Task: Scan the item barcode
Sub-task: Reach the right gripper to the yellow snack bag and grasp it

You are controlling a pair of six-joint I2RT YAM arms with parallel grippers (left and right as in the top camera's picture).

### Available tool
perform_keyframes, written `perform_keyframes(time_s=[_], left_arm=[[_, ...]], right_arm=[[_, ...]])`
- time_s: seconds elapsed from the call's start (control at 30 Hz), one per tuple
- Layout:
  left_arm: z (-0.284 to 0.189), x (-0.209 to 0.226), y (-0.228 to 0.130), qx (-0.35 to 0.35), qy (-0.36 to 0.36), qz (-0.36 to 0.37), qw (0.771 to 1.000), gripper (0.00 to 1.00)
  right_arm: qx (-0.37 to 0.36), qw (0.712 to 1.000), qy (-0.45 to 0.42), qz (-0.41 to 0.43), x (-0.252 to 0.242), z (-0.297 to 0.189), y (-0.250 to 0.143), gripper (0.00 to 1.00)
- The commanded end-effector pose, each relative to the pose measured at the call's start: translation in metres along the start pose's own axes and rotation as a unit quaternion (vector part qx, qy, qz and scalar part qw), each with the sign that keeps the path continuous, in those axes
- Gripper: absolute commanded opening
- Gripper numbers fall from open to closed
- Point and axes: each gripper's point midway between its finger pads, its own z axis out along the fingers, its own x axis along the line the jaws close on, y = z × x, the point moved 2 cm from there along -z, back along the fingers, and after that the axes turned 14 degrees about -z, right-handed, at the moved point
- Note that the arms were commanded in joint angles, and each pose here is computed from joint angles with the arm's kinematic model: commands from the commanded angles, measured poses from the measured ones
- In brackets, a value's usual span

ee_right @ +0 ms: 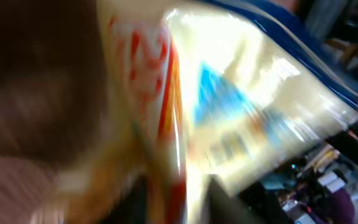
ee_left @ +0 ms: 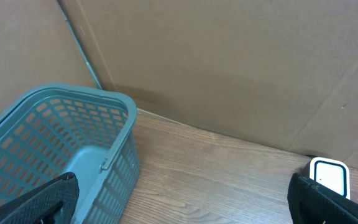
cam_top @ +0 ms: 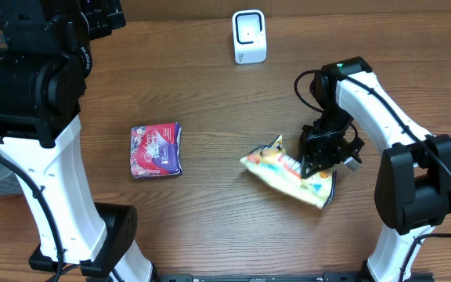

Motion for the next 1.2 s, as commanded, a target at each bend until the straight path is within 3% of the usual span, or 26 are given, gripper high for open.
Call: perform_keyframes(time_s=[0.0,0.03,0.1,0.17,0.23,0.27,0.37,0.43,0.5,0.53,0.63,0.67,0.83,1.07,1.17], left_arm=[[0.007,0.003,0.000,0.000,0.012,0.008,1.000,1.00],[0.007,0.003,0.000,0.000,0.012,0.008,1.000,1.00],[0.007,0.003,0.000,0.000,0.012,0.008,1.000,1.00],[0.007,0.003,0.000,0.000,0.012,0.008,1.000,1.00],[0.007,0.003,0.000,0.000,0.012,0.008,1.000,1.00],[0.007,0.003,0.000,0.000,0.012,0.008,1.000,1.00],[0.007,0.003,0.000,0.000,0.012,0.008,1.000,1.00],[0.007,0.003,0.000,0.000,0.012,0.008,1.000,1.00],[0.007,0.003,0.000,0.000,0.012,0.008,1.000,1.00],[0.007,0.003,0.000,0.000,0.012,0.008,1.000,1.00],[0.007,0.003,0.000,0.000,0.012,0.008,1.000,1.00],[0.007,0.003,0.000,0.000,0.012,0.008,1.000,1.00],[0.007,0.003,0.000,0.000,0.012,0.008,1.000,1.00],[0.007,0.003,0.000,0.000,0.012,0.008,1.000,1.00],[0.007,0.003,0.000,0.000,0.012,0.008,1.000,1.00]], right_arm=[[0.016,0.992,0.037,-0.121,0.015,0.000,-0.008,0.57],[0.018,0.985,0.057,-0.162,0.024,-0.001,-0.010,0.63],[0.004,0.962,0.107,-0.253,0.047,-0.004,-0.011,0.88],[-0.028,0.916,0.153,-0.369,0.070,-0.011,-0.011,0.99],[-0.058,0.876,0.174,-0.447,0.083,-0.015,-0.010,1.00],[-0.093,0.837,0.184,-0.507,0.093,-0.021,-0.007,1.00],[-0.172,0.809,0.158,-0.539,0.095,-0.040,0.006,1.00],[-0.276,0.791,0.117,-0.533,0.083,-0.080,0.015,1.00],[-0.316,0.743,0.114,-0.579,0.075,-0.107,0.000,1.00],[-0.348,0.674,0.126,-0.639,0.066,-0.132,-0.030,1.00],[-0.384,0.564,0.108,-0.723,0.055,-0.145,-0.061,0.99],[-0.391,0.543,0.092,-0.737,0.050,-0.144,-0.065,0.99],[-0.305,0.555,0.006,-0.774,0.009,-0.099,-0.067,1.00],[-0.263,0.459,-0.061,-0.847,0.000,-0.037,-0.100,1.00],[-0.256,0.436,-0.081,-0.859,0.003,-0.005,-0.104,1.00]])
